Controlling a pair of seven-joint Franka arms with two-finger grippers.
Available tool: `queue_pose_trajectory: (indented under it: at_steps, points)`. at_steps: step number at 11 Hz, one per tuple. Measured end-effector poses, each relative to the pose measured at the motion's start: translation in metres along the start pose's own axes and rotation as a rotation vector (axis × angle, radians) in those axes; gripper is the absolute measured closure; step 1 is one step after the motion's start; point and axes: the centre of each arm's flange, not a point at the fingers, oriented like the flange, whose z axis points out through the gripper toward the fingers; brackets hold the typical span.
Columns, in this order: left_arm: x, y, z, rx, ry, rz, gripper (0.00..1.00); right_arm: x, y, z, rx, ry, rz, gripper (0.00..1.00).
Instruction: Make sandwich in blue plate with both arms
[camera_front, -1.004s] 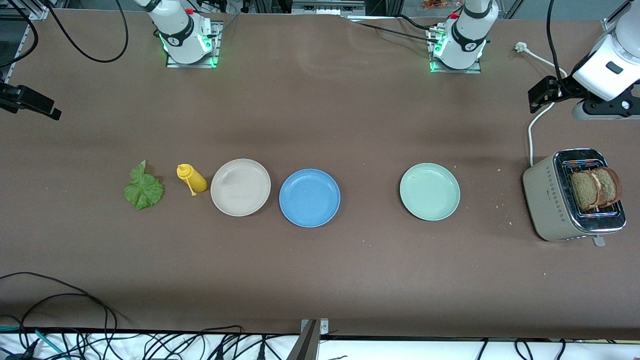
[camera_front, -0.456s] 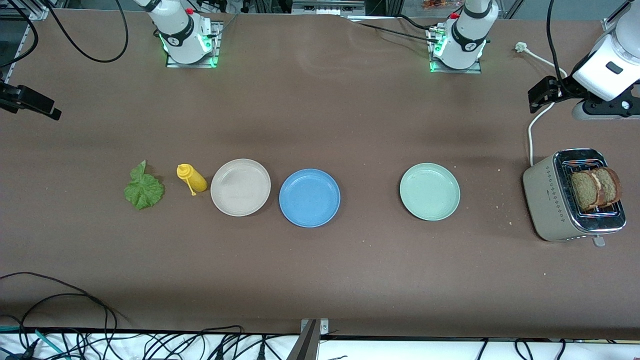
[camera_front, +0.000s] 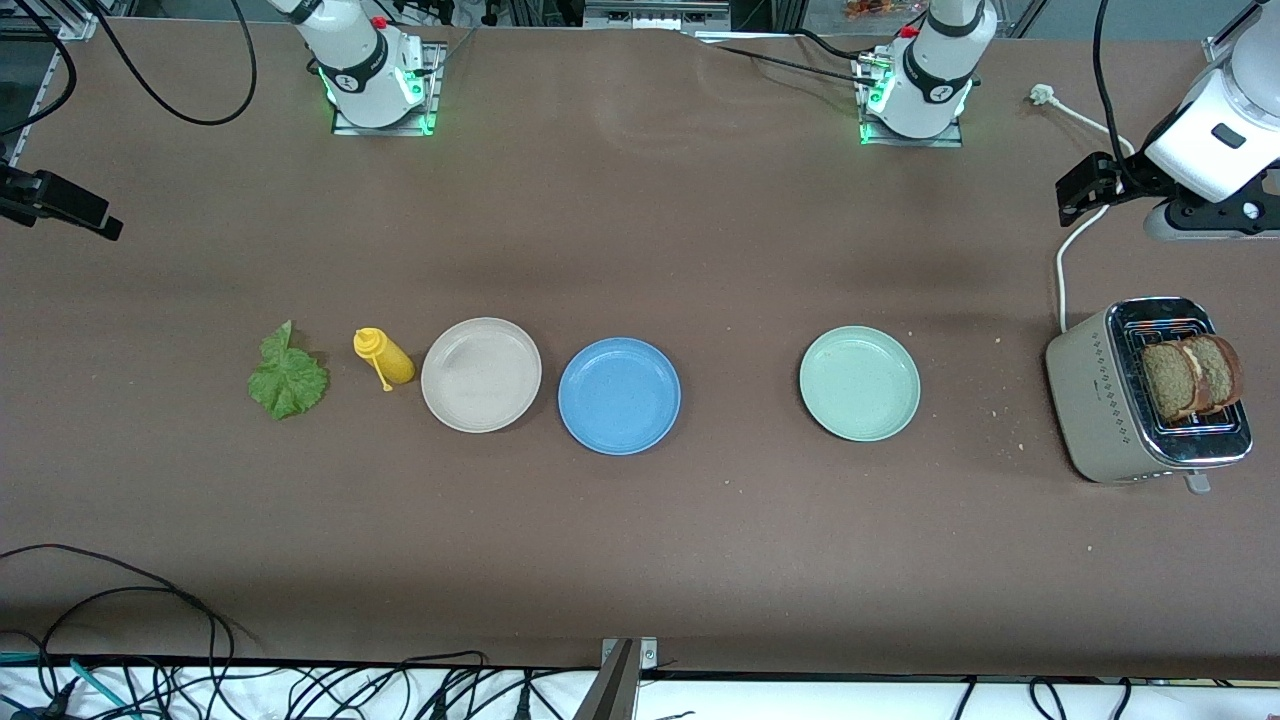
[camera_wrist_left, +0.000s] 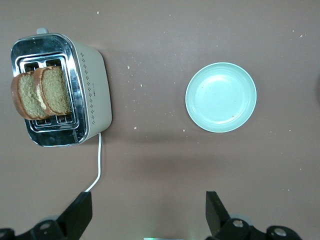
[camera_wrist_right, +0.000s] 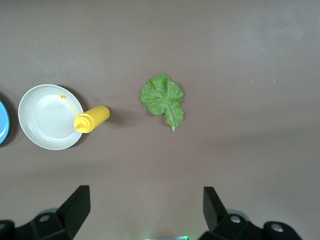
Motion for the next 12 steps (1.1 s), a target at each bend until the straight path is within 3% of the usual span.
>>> queue_pose_trajectory:
  at_steps: [12]
  points:
    - [-0.0002, 0.0050, -0.0005, 0.001, 0.002, 0.009, 0.00, 0.0000, 0.0000, 0.0000, 0.000, 0.000, 0.000, 0.00]
